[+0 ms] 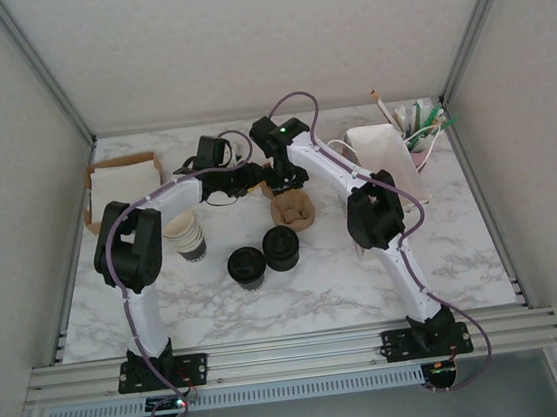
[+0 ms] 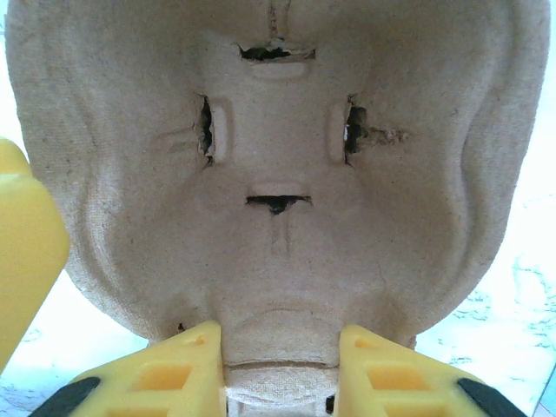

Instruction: Pack the takeout coffee

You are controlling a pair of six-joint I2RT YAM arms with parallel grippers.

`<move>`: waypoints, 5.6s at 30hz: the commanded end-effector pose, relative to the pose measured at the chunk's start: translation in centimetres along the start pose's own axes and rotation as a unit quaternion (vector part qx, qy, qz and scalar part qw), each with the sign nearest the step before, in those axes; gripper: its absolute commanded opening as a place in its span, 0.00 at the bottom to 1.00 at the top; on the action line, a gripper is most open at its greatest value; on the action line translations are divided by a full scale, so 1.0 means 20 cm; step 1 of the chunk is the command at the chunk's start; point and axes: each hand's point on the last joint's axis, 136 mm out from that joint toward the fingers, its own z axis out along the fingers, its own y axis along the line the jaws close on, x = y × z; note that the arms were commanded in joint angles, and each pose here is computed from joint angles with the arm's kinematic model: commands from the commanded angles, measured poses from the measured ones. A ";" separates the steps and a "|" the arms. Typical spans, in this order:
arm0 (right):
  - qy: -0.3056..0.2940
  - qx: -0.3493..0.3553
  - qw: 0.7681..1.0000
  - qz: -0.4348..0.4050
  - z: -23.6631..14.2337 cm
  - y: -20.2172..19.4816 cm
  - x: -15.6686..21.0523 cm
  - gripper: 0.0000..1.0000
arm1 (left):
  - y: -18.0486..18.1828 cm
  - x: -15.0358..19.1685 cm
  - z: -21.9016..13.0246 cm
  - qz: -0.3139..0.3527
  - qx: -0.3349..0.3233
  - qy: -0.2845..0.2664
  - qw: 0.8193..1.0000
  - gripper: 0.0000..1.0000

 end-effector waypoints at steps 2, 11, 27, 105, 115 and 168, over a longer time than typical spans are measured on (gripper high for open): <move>-0.010 -0.027 1.000 -0.012 -0.05 0.07 0.00 0.30 | -0.22 0.02 -0.02 0.034 0.066 0.009 0.997 0.30; -0.008 -0.018 1.000 -0.010 -0.05 0.06 0.01 0.30 | -0.20 0.00 -0.06 0.046 0.036 -0.004 0.998 0.30; -0.021 -0.038 0.999 -0.021 -0.10 0.11 0.00 0.33 | -0.21 0.04 0.01 0.035 0.060 0.017 0.997 0.37; -0.053 -0.004 0.998 0.022 -0.05 -0.06 0.02 0.46 | -0.17 -0.12 -0.14 -0.023 0.109 -0.025 0.993 0.51; -0.039 -0.008 0.999 0.021 -0.01 -0.04 0.02 0.46 | -0.10 -0.15 -0.21 -0.032 0.090 -0.051 0.994 0.35; -0.067 -0.050 0.996 0.019 -0.17 0.01 -0.02 0.25 | 0.13 0.00 0.03 -0.049 0.076 0.023 0.996 0.24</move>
